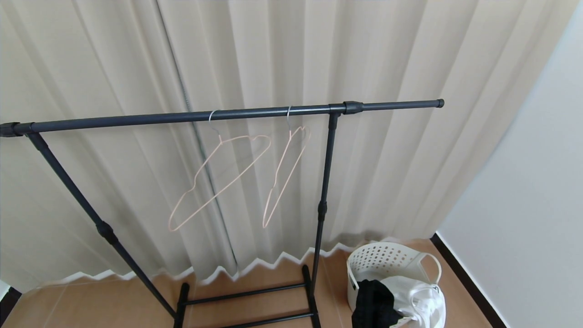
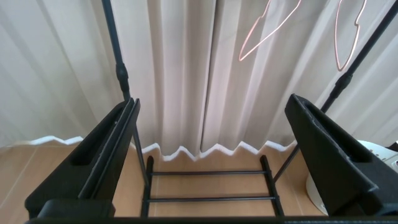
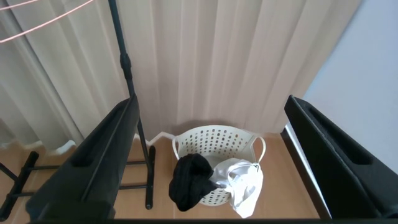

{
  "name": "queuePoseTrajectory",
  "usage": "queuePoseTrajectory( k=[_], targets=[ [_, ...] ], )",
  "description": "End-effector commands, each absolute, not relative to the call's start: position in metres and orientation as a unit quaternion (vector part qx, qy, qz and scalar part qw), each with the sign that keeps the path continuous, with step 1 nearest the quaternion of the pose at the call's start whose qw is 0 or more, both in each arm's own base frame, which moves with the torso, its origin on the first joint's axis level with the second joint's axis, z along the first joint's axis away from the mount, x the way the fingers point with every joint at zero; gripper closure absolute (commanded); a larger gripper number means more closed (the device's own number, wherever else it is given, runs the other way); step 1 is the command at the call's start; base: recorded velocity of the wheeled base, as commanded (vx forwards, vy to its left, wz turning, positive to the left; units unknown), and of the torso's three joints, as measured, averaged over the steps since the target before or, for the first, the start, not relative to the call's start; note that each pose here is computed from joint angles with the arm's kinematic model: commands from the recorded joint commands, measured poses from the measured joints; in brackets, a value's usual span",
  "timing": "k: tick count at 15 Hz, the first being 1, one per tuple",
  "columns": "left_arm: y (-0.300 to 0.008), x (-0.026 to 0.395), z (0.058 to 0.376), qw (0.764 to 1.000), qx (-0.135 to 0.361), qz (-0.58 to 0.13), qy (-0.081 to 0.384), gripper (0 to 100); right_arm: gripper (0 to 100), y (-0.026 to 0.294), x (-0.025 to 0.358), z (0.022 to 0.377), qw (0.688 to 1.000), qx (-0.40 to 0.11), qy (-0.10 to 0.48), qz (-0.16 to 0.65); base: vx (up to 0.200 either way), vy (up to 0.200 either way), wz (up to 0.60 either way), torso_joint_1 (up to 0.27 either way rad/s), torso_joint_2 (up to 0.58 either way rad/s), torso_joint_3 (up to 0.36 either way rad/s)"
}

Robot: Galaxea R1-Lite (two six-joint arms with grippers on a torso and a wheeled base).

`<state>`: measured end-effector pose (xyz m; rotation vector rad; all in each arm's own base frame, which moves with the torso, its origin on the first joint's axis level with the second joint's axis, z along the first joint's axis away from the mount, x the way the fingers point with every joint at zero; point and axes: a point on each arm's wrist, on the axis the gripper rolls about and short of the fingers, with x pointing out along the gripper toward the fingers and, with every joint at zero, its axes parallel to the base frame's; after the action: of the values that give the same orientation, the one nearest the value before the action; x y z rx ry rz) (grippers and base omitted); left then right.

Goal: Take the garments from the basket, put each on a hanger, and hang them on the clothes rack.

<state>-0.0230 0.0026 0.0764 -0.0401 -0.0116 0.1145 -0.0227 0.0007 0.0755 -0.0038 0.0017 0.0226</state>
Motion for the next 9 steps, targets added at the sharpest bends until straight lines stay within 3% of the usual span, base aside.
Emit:
queuePoseTrajectory(
  k=[1, 9],
  targets=[
    [0.0026, -0.0230, 0.0764, 0.998, -0.021, 0.057, -0.006, 0, 0, 0.0007, -0.0227, 0.0758, 1.000, -0.003, 0.001, 0.012, 0.000, 0.000, 0.00, -0.149, 0.33, 0.168],
    [0.0026, -0.0230, 0.0763, 0.998, -0.022, 0.057, -0.005, 0, 0, 0.0007, -0.0227, 0.0758, 1.000, 0.002, 0.002, 0.012, 0.000, 0.000, 0.00, -0.141, 0.34, 0.184]
  ],
)
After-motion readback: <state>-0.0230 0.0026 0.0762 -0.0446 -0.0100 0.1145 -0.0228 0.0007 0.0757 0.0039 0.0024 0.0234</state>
